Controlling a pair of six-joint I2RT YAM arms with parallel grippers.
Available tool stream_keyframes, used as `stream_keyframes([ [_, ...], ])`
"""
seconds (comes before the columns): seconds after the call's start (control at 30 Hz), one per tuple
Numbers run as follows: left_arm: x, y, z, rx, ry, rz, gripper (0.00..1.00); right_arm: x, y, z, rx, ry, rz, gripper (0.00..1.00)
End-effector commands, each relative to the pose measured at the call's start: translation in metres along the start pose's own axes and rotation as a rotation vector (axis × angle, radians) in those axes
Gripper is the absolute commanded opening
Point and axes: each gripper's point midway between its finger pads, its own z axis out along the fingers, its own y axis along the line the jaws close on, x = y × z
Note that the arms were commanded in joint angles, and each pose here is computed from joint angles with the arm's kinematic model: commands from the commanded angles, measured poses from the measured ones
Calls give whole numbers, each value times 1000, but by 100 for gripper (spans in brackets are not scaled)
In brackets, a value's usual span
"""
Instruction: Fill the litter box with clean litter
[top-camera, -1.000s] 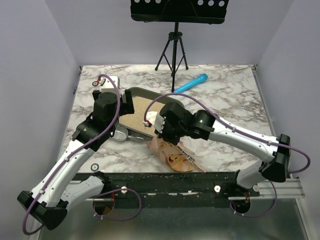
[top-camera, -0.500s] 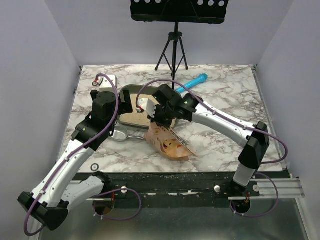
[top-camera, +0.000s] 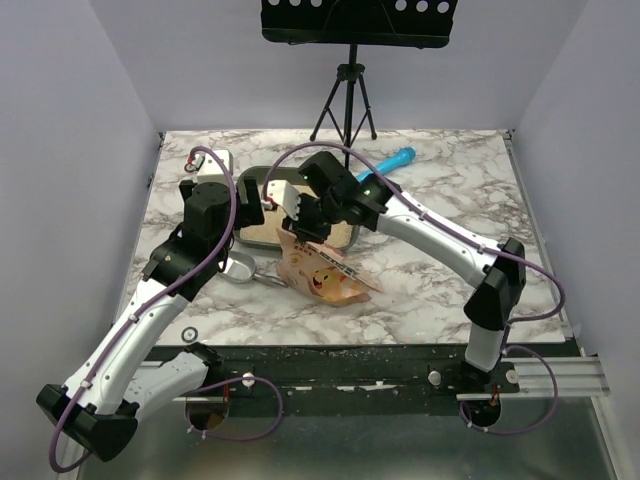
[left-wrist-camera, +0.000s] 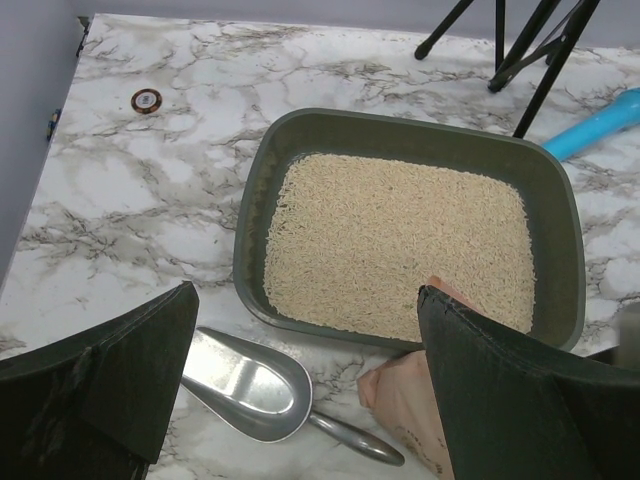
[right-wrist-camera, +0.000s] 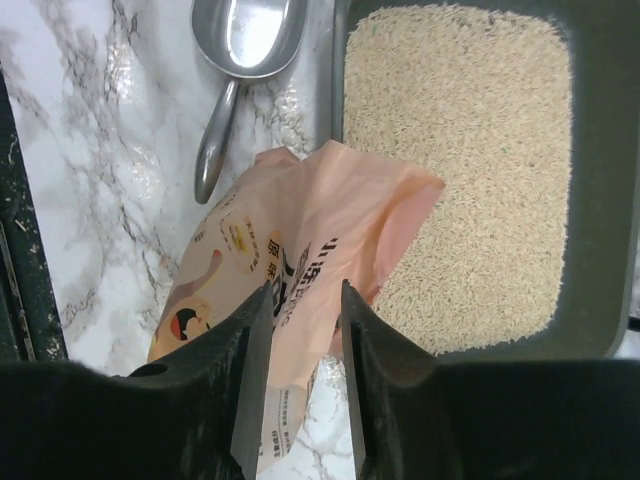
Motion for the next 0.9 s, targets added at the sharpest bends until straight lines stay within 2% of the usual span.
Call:
stream_keyframes([
  [0.0,0,0,2,-3,-7,-18,99,-31,-10,-48,103,-141,20,46],
  [0.1,-1,-1,2,3,-8,-22,99,-26,-3,-71,141,-171,52,55],
  [0.3,1,-3,3,18,0,-28,99,16,21,-107,200,-149,146,61],
  [0.5,3,-6,3,31,7,-33,99,63,51,-103,170,-96,221,67],
  [0.67,4,-8,6,43,17,-30,99,67,58,-94,143,-104,259,69],
  [0.87,10,-8,10,34,33,-21,99,75,51,-72,154,-43,295,69],
])
